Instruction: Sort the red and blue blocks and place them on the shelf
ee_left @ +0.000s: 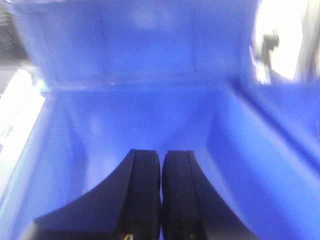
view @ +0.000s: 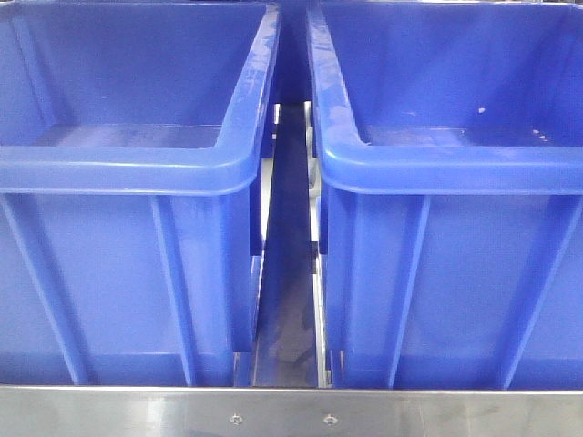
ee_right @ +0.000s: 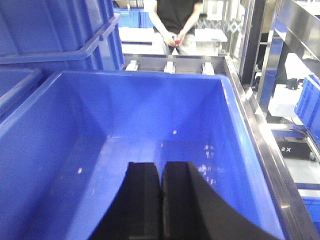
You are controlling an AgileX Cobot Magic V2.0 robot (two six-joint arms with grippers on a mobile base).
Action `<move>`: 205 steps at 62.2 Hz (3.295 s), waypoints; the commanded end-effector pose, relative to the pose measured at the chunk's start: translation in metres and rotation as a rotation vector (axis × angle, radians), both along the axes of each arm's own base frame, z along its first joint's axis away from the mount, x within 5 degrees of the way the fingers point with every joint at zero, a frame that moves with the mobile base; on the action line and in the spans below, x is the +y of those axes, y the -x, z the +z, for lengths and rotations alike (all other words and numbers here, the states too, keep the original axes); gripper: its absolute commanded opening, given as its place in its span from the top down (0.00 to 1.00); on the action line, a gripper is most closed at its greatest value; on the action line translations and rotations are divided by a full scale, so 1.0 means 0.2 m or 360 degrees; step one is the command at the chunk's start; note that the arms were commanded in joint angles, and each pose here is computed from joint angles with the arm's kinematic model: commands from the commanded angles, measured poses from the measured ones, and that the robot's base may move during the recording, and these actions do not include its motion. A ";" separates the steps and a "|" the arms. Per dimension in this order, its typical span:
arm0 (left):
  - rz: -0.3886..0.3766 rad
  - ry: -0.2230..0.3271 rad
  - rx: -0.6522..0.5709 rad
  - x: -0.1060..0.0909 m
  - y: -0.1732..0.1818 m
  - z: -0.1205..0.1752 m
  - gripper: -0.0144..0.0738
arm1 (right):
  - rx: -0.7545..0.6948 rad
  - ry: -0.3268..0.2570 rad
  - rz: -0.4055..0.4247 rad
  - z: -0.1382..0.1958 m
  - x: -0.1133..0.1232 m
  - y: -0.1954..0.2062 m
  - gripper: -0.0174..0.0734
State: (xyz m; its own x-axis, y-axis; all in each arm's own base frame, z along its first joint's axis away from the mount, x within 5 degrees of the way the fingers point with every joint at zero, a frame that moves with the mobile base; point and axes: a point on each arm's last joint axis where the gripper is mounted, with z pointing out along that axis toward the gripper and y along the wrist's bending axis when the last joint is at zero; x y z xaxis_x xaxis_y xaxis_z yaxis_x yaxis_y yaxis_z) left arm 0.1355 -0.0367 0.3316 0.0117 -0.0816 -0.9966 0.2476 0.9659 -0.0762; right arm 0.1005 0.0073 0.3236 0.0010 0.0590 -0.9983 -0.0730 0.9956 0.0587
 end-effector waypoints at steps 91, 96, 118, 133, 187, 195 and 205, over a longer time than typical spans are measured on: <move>0.0358 0.0078 -0.0196 0.15 0.10 -0.13 0.69 | -0.0273 -0.0023 -0.0011 -0.10 -0.02 0.22 0.75; 0.0358 0.0078 -0.0196 0.15 0.10 -0.13 0.69 | -0.0272 -0.0022 -0.0013 -0.15 -0.02 0.23 0.75; 0.0358 0.0078 -0.0196 0.15 0.10 -0.13 0.69 | -0.0319 -0.0003 -0.0014 -0.42 -0.02 0.26 0.75; 0.0358 0.0078 -0.0196 0.15 0.10 -0.13 0.69 | -0.0351 0.0014 -0.0011 -0.50 -0.02 0.24 0.75; 0.0360 0.0078 -0.0199 0.15 0.10 -0.12 0.69 | -0.0334 0.0017 -0.0025 -0.51 -0.02 0.24 0.75; 0.0360 0.0078 -0.0199 0.15 0.10 -0.12 0.69 | -0.0334 0.0017 -0.0025 -0.51 -0.02 0.24 0.75; 0.0361 0.0078 -0.0199 0.15 0.10 -0.12 0.69 | -0.0334 0.0017 -0.0025 -0.51 -0.02 0.24 0.75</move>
